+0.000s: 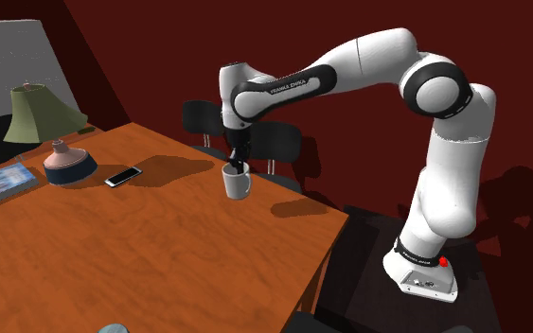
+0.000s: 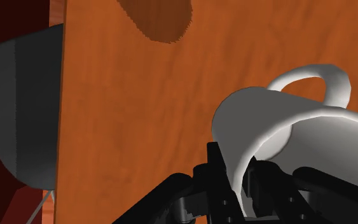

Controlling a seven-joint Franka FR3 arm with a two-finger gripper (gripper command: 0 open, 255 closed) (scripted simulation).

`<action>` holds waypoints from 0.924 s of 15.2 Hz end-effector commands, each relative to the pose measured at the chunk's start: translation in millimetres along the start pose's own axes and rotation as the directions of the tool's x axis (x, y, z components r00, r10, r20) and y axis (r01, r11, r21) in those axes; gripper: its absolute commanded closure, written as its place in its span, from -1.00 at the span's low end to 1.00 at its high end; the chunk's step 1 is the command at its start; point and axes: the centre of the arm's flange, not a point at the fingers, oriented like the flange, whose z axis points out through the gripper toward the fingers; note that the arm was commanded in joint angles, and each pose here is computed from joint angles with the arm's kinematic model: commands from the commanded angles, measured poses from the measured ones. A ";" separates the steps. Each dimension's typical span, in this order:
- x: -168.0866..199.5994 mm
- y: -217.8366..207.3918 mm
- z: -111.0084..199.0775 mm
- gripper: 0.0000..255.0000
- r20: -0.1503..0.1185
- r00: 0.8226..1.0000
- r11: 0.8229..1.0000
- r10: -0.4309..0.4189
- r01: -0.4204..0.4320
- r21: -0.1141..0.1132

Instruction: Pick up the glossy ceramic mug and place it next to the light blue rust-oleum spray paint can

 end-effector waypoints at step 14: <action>-3.9 -5.6 -78.6 1.00 0.000 1.000 1.000 0.000 0.000 0.000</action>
